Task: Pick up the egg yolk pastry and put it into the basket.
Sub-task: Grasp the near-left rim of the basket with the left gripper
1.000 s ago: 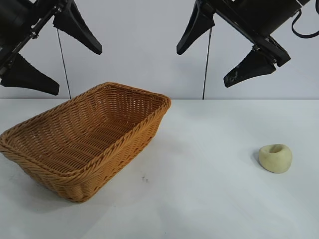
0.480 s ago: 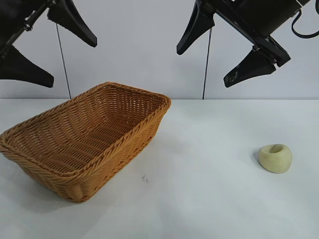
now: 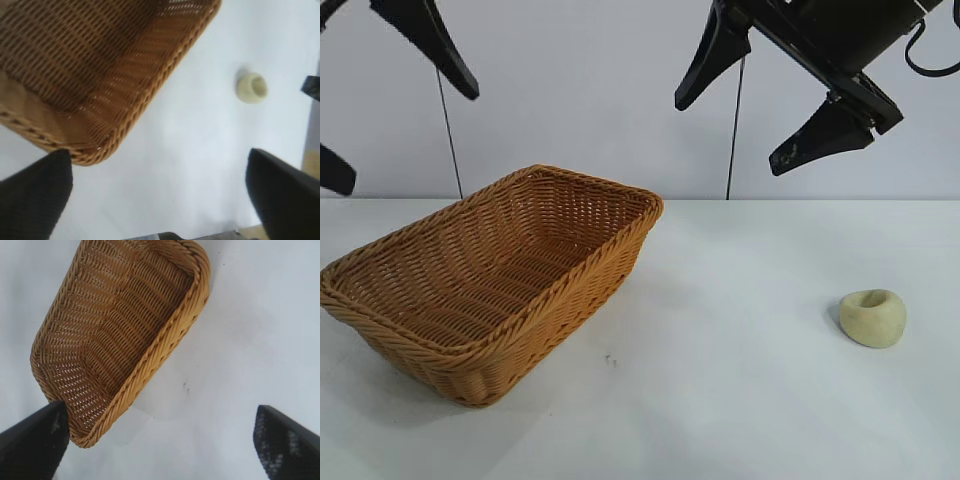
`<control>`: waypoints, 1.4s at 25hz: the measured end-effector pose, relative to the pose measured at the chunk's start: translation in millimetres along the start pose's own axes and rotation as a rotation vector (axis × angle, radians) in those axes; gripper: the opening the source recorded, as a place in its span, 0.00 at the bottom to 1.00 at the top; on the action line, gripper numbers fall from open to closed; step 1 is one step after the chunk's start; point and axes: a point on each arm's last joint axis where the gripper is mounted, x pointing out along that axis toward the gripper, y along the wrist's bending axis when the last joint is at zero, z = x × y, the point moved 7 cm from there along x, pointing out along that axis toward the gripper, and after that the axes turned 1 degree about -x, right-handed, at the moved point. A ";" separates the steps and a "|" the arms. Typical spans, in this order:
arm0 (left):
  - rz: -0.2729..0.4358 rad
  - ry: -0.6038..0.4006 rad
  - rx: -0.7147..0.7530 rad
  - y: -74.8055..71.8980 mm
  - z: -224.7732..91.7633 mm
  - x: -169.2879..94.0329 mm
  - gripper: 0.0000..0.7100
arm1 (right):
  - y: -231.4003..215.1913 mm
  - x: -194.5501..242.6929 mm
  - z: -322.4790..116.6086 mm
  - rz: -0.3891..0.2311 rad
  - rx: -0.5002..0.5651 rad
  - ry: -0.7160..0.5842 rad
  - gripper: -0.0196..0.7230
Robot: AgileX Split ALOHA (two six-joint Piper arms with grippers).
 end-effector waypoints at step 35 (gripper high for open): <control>0.244 -0.062 -0.617 78.5 -9.3 77.0 0.97 | 0.5 0.0 -0.1 0.003 0.003 0.000 0.96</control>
